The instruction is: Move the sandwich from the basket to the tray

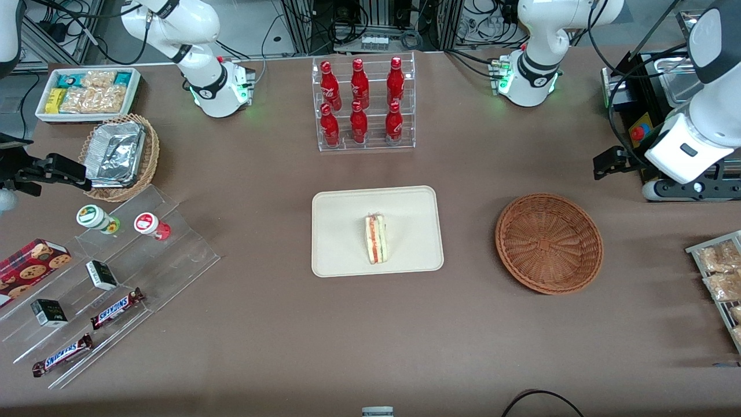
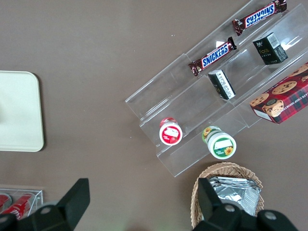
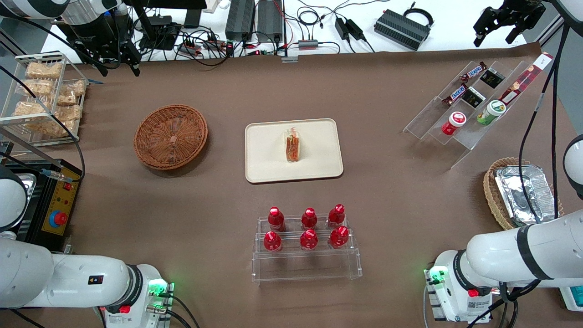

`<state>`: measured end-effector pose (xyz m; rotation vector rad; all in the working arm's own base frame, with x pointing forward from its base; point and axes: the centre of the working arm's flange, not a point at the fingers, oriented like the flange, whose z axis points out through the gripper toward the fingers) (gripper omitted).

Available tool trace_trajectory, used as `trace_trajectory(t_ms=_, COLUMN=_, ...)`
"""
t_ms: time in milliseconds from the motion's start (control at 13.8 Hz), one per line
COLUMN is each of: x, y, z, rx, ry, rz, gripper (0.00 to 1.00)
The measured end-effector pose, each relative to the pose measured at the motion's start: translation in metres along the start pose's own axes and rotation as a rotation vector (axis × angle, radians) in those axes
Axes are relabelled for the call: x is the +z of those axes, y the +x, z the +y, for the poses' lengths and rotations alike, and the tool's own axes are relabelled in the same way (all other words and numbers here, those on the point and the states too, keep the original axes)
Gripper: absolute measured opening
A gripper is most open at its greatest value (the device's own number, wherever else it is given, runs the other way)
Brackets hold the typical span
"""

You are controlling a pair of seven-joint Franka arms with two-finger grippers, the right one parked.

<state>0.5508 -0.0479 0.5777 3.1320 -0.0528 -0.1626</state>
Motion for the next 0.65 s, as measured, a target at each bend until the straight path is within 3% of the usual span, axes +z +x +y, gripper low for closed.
trace_trajectory(t_ms=652, x=-0.018, y=0.001, z=-0.006, rx=-0.009, ry=-0.003, rz=0.050, gripper=1.00)
